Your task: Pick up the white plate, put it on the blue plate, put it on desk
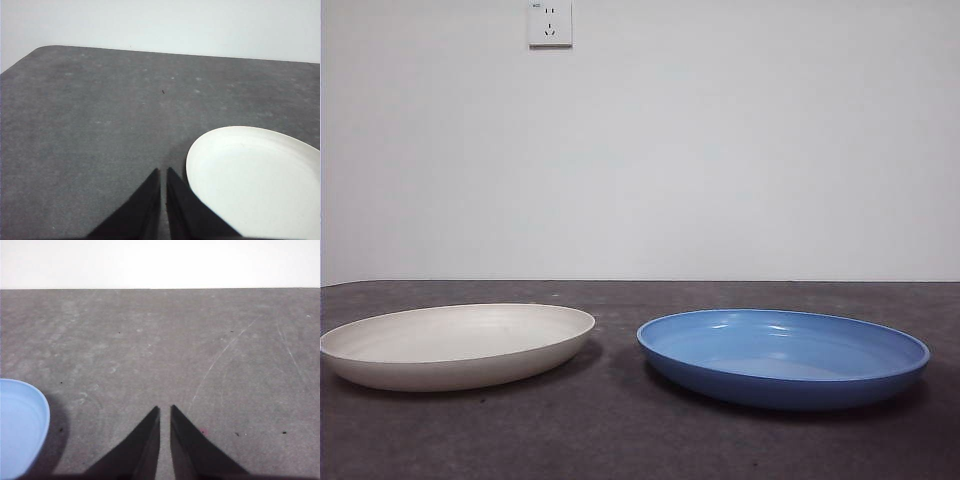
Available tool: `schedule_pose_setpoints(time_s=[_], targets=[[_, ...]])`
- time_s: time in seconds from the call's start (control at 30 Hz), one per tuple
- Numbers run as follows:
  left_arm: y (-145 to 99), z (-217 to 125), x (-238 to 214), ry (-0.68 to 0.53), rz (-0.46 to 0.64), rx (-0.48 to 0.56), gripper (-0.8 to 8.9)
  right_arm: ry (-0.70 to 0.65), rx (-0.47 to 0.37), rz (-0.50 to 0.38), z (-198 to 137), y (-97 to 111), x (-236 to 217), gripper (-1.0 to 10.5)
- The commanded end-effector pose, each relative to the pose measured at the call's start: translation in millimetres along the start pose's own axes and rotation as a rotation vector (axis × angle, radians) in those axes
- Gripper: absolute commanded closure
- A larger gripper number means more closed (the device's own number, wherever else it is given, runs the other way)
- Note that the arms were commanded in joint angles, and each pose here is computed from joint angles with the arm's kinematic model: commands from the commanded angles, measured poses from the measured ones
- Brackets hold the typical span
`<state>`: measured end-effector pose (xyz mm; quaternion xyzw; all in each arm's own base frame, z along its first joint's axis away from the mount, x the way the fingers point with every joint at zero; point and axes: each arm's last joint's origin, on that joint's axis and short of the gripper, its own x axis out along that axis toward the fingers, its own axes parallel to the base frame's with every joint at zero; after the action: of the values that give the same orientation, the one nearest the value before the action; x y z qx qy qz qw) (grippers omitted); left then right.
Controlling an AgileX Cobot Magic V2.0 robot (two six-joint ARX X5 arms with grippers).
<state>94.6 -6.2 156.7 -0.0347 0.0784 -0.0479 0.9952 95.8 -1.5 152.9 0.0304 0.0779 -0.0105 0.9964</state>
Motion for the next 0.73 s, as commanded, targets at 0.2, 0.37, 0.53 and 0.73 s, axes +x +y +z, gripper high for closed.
schedule_pose_setpoints(time_s=[0.2, 0.37, 0.53, 0.73], targets=[[0.0, -6.3, 1.9, 0.018, -0.013, -0.058, 7.96, -0.007, 0.07, 0.01, -0.6, 0.3, 0.4, 9.3], [-1.8, 8.6, -1.6, -0.049, -0.042, -0.238, 7.97, -0.019, 0.191, 0.039, 4.1, 1.3, -1.0, 9.4], [-4.4, 37.4, -10.2, -0.168, -0.078, -0.352, 7.96, -0.074, 0.299, 0.051, 24.4, 2.5, -8.0, 9.4], [-8.3, 78.0, -21.1, -0.16, -0.09, -0.351, 7.96, -0.113, 0.351, 0.086, 61.4, 5.3, -16.8, 9.4]])
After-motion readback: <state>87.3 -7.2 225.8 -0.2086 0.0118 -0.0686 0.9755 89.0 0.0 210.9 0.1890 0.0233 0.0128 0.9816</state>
